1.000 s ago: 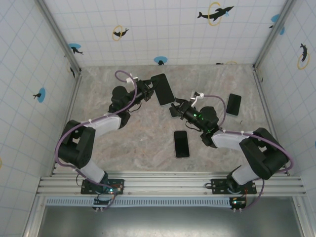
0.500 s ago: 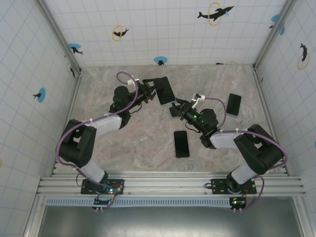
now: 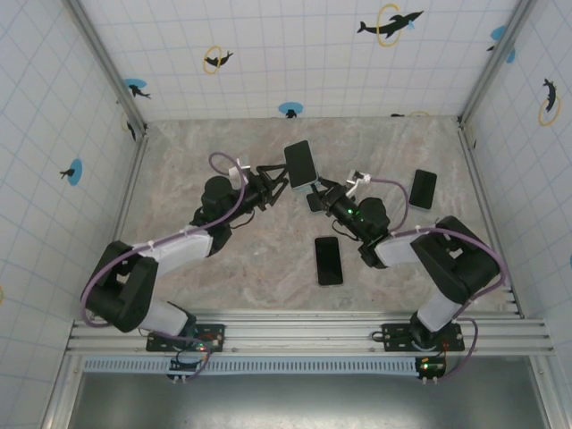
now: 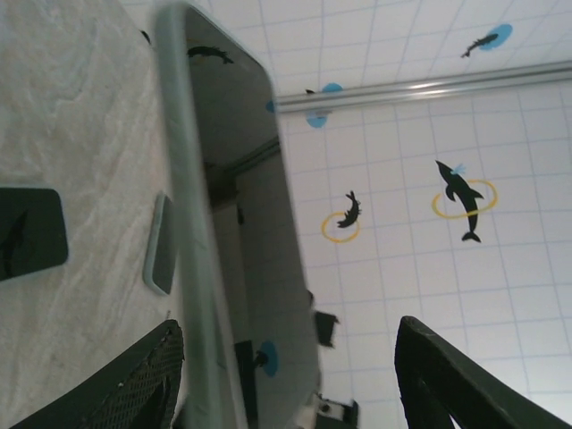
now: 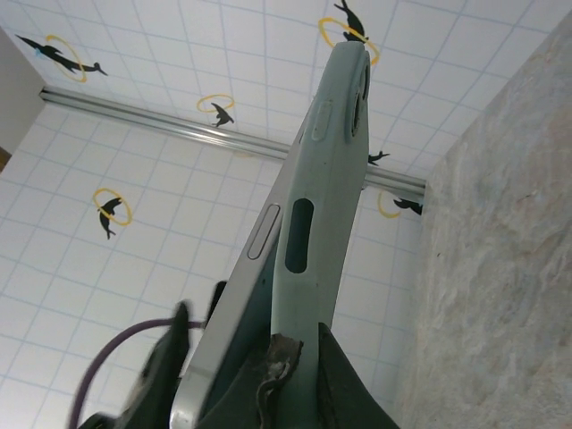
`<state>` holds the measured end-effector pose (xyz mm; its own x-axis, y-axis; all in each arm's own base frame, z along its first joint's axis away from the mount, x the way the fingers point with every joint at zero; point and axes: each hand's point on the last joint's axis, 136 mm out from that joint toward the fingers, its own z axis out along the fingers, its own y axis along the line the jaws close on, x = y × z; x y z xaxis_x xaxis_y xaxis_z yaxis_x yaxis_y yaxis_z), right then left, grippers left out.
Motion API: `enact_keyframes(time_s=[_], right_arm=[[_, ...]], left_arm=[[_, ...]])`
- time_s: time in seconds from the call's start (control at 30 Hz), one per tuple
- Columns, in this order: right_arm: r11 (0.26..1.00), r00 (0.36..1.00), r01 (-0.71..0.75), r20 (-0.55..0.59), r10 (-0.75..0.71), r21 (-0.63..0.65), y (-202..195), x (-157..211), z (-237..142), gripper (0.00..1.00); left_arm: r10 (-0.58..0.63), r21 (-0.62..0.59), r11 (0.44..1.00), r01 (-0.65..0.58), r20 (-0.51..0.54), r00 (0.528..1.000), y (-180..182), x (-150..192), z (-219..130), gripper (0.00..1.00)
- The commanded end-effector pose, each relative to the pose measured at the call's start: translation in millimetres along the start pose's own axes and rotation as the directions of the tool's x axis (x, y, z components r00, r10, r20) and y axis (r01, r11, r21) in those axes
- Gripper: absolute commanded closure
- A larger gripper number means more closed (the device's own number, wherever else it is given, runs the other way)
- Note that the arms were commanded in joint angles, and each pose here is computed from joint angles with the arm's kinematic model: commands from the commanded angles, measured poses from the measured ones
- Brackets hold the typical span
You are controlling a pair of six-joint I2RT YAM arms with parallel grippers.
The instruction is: Take the phone out of the phone case
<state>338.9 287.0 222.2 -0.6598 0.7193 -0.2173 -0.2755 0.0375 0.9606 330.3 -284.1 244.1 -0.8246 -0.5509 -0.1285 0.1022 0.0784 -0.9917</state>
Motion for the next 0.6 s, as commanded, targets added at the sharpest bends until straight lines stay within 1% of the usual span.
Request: enact_keyframes(time_s=[0.0,0.07,0.23,0.37,0.5,0.57], right_arm=[[0.981,0.996,0.051,0.080,-0.037,-0.188,50.3,-17.5,8.3,1.00],[0.982,0.996,0.056,0.083,-0.042,-0.183,47.3,-17.0,10.4,1.00],[0.982,0.994,0.079,0.093,-0.064,-0.171,42.0,-17.2,10.9,1.00],[0.982,0.993,0.085,0.096,-0.069,-0.170,40.0,-15.1,10.3,1.00],[0.982,0.993,0.092,0.094,-0.077,-0.167,37.7,-11.8,10.1,1.00],[0.981,0.993,0.094,0.093,-0.079,-0.168,36.9,-10.8,9.9,1.00]], left_arm=[[-0.021,0.001,1.000,0.021,0.029,0.999,-3.2,10.5,-7.1,0.36],[-0.027,-0.004,1.000,0.027,0.041,0.999,-1.3,18.8,-9.6,0.37],[-0.060,0.031,0.998,0.060,0.024,0.998,-6.6,36.4,-8.4,0.37],[-0.059,0.049,0.997,0.058,0.024,0.998,-14.5,41.3,-2.3,0.38],[-0.081,0.100,0.992,0.079,0.009,0.997,-24.2,44.0,5.9,0.39],[-0.088,0.106,0.991,0.086,0.011,0.996,-24.6,43.5,9.0,0.39]])
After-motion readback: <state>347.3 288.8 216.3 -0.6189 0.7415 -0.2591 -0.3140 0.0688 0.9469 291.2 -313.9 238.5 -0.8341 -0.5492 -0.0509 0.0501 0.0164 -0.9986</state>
